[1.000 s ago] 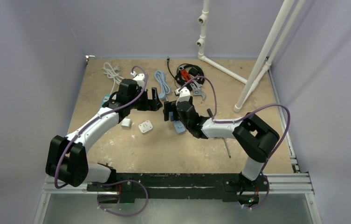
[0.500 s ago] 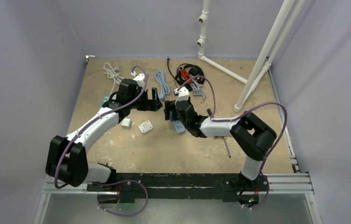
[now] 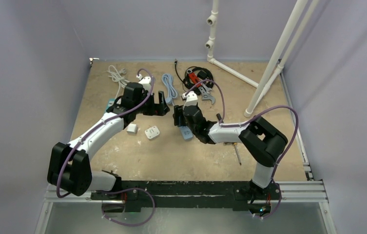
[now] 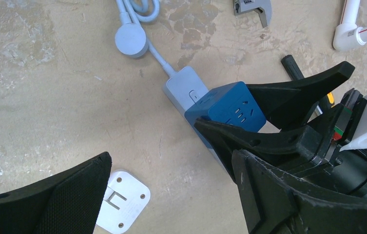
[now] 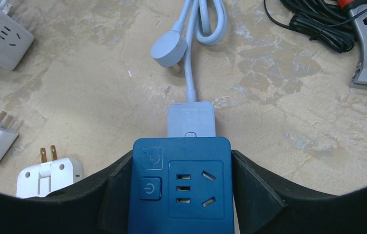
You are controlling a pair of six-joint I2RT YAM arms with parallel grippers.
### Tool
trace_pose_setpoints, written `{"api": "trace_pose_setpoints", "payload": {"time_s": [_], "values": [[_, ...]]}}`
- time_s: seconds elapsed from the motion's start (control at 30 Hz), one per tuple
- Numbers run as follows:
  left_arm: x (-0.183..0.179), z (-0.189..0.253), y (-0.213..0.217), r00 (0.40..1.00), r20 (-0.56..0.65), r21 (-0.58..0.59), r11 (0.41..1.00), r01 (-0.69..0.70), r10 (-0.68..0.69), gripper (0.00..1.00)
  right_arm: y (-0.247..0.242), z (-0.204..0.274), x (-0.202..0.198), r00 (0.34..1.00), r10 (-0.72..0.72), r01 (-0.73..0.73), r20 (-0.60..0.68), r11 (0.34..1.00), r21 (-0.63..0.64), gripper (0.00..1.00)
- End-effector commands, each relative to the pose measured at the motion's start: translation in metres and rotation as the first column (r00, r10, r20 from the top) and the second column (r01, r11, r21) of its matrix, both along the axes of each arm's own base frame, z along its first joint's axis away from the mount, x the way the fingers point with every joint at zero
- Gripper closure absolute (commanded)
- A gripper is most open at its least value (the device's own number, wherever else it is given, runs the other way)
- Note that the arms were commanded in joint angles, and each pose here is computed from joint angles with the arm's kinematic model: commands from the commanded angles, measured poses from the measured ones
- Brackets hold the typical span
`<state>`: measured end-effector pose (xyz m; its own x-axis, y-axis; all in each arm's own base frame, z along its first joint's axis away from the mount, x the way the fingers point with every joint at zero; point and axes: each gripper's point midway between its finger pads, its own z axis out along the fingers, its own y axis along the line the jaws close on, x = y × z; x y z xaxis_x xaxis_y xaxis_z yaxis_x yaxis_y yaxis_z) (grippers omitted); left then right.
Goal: Pull the plug off the socket
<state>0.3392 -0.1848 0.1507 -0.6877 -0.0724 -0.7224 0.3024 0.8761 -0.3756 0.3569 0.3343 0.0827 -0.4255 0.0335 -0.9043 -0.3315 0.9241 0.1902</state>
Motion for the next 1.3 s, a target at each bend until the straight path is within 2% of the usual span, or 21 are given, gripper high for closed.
{"api": "trace_pose_setpoints", "payload": {"time_s": [0.0,0.23,0.5,0.7,0.83,1.07,1.27], "values": [[0.003,0.019,-0.007,0.998,0.060,-0.054,0.998,0.025,-0.022,0.06,0.001,0.058,-0.001,0.994,-0.017,0.002,0.105,0.990,0.138,1.00],[0.002,0.020,-0.016,0.998,0.038,-0.133,0.989,0.059,-0.054,0.06,-0.007,0.122,-0.024,0.967,0.017,-0.102,0.253,0.940,0.327,1.00],[-0.009,0.033,-0.045,0.984,0.044,-0.312,0.934,0.175,-0.170,0.05,-0.008,0.167,-0.058,0.925,0.019,-0.191,0.381,0.888,0.419,1.00],[-0.008,0.012,-0.047,0.983,-0.071,-0.421,0.899,0.124,-0.169,0.06,-0.007,0.171,-0.067,0.922,-0.020,-0.166,0.387,0.882,0.440,1.00],[-0.007,-0.005,-0.042,0.980,-0.143,-0.425,0.903,0.065,-0.138,0.07,-0.004,0.171,-0.071,0.922,-0.027,-0.160,0.386,0.882,0.443,1.00],[-0.001,-0.003,-0.027,0.989,-0.137,-0.368,0.930,0.001,-0.055,0.08,-0.003,0.162,-0.066,0.935,-0.068,-0.097,0.349,0.895,0.435,1.00],[-0.011,-0.010,-0.042,0.976,-0.181,-0.471,0.882,0.020,-0.120,0.08,-0.004,0.171,-0.071,0.927,-0.073,-0.115,0.368,0.879,0.463,1.00]]}}
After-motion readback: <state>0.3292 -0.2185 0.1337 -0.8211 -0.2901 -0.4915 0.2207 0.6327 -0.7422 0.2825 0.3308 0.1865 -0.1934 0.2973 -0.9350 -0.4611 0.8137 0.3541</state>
